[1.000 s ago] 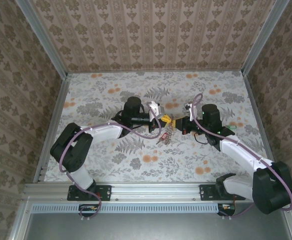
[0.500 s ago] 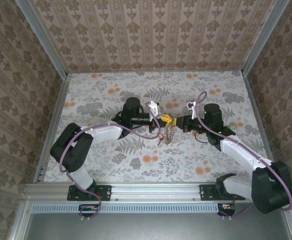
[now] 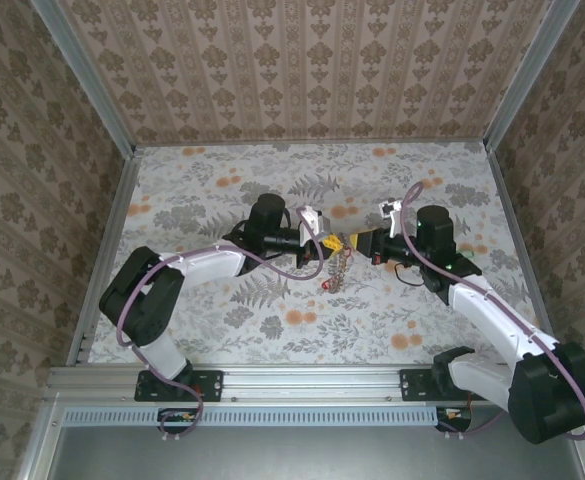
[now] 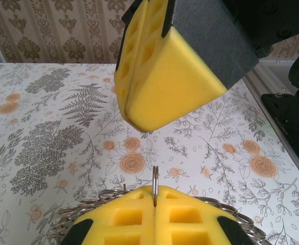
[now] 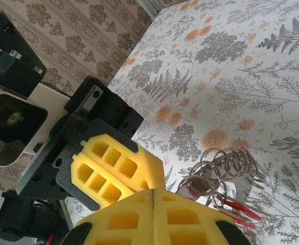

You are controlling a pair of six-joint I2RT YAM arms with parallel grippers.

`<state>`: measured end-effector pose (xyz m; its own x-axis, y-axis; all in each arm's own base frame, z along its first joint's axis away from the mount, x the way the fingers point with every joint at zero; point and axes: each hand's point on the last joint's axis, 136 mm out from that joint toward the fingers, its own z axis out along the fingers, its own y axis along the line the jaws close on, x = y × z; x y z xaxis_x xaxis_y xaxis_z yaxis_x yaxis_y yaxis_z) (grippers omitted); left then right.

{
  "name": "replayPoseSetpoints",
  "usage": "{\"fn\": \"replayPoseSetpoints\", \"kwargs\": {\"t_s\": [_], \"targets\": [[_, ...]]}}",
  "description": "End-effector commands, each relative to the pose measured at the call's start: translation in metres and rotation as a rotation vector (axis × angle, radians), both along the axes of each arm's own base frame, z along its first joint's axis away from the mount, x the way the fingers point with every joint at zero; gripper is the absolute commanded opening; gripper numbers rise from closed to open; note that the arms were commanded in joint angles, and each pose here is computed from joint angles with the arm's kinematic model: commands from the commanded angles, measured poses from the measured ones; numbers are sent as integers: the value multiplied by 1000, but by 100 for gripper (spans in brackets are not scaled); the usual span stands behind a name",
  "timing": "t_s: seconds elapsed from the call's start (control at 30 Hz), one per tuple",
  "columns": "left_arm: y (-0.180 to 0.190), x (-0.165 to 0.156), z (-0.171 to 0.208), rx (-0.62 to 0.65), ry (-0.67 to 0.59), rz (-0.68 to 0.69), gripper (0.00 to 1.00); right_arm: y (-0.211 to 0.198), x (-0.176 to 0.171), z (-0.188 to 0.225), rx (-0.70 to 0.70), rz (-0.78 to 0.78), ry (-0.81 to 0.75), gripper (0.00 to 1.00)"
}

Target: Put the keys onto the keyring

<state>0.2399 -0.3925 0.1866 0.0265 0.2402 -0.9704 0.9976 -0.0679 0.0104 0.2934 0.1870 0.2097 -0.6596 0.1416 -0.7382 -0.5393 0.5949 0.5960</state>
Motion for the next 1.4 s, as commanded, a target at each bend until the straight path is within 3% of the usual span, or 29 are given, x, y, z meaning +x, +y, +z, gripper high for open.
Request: {"fn": "replayPoseSetpoints", "kwargs": {"t_s": [0.0,0.2,0.43,0.97,1.2,1.37], "targets": [[-3,-3,33,-54,-90,-22,0,-4,-2,7,-48,5,-22,0],[0,-2,27,6,-103,-12,0,-48,16,-16,-230,-255,6,22],[12,-1,23,120,-148,-3,0,-98,27,-44,-364,-495,147,31],[86,5,48,293,-196,55,0,-85,40,-45,-292,-458,160,40],[120,2,32,485,-236,85,0,-79,45,-45,-260,-438,166,43],[122,-1,22,526,-218,69,0,-76,47,-49,-253,-433,192,43]]}}
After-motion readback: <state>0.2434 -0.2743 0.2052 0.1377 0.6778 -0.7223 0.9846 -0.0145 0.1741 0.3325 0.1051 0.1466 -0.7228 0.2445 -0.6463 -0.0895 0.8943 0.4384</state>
